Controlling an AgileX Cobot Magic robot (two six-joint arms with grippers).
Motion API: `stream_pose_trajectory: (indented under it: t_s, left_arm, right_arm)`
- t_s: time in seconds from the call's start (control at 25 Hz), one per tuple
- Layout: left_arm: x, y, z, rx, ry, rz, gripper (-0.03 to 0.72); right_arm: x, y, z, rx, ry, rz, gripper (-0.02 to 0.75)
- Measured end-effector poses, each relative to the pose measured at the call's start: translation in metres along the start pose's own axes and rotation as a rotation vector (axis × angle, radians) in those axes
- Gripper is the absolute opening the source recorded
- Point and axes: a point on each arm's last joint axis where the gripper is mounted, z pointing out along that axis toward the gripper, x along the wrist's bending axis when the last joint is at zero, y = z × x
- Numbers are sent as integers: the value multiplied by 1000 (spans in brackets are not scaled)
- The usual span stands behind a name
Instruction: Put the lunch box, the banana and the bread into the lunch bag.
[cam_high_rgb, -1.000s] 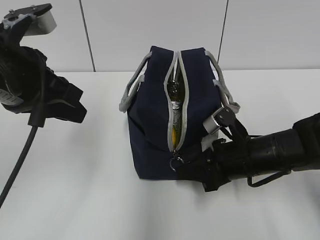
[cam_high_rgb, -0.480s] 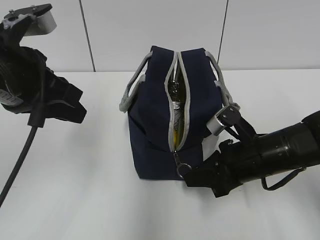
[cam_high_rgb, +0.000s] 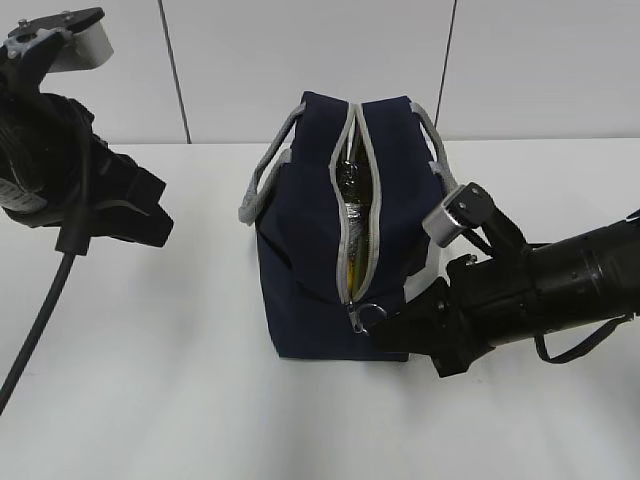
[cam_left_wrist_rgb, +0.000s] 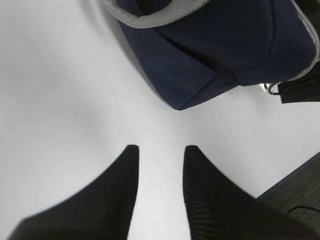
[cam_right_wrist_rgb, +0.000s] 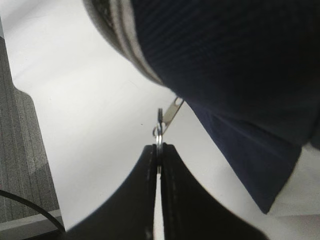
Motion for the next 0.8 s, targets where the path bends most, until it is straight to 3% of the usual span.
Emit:
stream_pose_trajectory:
  t_s: [0.8]
  left_arm:
    - [0, 0, 0, 0, -2, -2, 235]
  right_arm:
    - [5, 41, -17, -99, -9, -130, 0]
